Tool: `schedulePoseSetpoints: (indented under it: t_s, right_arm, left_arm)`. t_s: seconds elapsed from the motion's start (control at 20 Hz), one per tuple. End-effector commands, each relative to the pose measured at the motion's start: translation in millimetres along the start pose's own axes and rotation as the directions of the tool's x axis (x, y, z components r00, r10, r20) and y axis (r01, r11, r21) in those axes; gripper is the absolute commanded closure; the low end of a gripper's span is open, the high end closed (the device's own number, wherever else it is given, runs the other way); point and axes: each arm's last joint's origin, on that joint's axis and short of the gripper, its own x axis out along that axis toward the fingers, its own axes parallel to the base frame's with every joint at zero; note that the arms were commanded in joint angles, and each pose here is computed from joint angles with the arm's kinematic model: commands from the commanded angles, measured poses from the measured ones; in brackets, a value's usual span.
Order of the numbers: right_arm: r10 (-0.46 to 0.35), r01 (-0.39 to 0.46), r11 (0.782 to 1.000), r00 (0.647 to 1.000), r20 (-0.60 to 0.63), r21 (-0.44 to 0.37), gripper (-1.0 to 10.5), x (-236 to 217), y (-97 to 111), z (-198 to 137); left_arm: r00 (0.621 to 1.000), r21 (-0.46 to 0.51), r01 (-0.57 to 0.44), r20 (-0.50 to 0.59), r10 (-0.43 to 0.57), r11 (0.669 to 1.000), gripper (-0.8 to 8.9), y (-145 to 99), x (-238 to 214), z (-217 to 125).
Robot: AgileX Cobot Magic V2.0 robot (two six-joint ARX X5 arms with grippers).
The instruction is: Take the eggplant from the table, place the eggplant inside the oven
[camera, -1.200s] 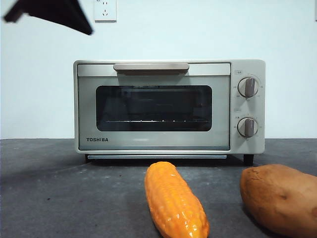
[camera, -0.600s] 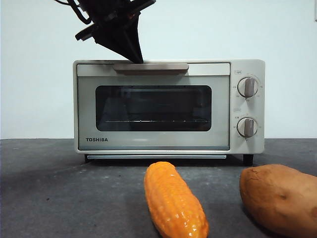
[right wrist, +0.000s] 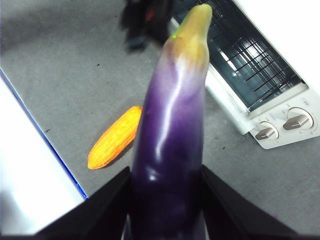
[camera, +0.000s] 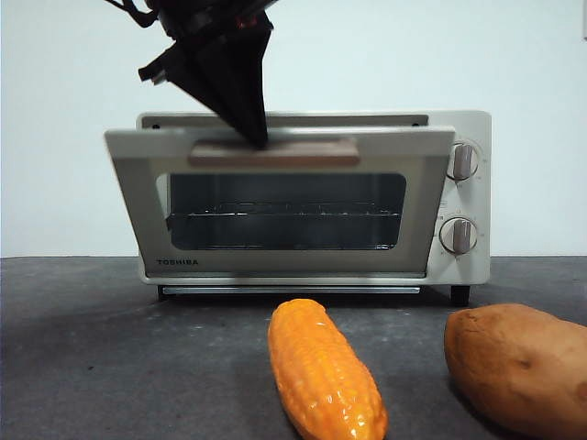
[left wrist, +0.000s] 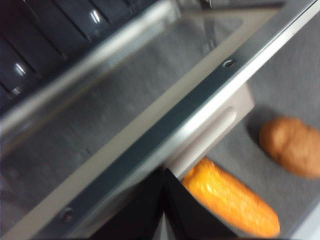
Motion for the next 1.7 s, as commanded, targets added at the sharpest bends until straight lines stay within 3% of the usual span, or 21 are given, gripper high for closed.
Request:
schedulePoseSetpoints:
  t_s: [0.05,0.45,0.75,1.05,1.4,1.7]
  right_arm:
    - [-0.002,0.001,1.0,0.998,-0.06,-0.02,7.8,-1.6,1.4,-3.8]
    - [-0.002,0.001,1.0,0.998,-0.06,-0.02,7.8,-1.6,1.4,-3.8]
    - [0.001,-0.002,1.0,0.999,-0.032,-0.014,7.8,-1.4,1.8,-1.1]
    - [0.001,-0.002,1.0,0.999,-0.033,-0.018,7.8,-0.7,2.0,-0.6]
    - [0.004,-0.004,0.998,1.0,0.001,-0.061,7.8,5.1,4.3,7.5]
    - [-0.055,0.046,0.983,0.997,-0.05,-0.177,7.8,45.8,14.3,30.9]
  left_arm:
    - [0.998,0.023,-0.006,-0.062,0.008,1.0,8.08,-5.4,11.3,-1.7]
    - [0.992,0.045,0.011,-0.127,-0.006,0.999,8.08,-15.7,11.9,-8.1]
    - [0.993,0.045,0.004,-0.114,0.001,0.999,8.08,-15.0,10.7,-7.2]
    - [0.992,0.024,-0.103,-0.074,0.105,0.994,8.08,-2.0,-3.2,-7.1]
    - [0.97,-0.112,-0.185,0.136,0.199,0.976,8.08,33.6,-64.1,-14.2]
    - [0.921,-0.29,-0.223,0.251,0.299,0.931,8.08,64.0,-71.6,-61.0]
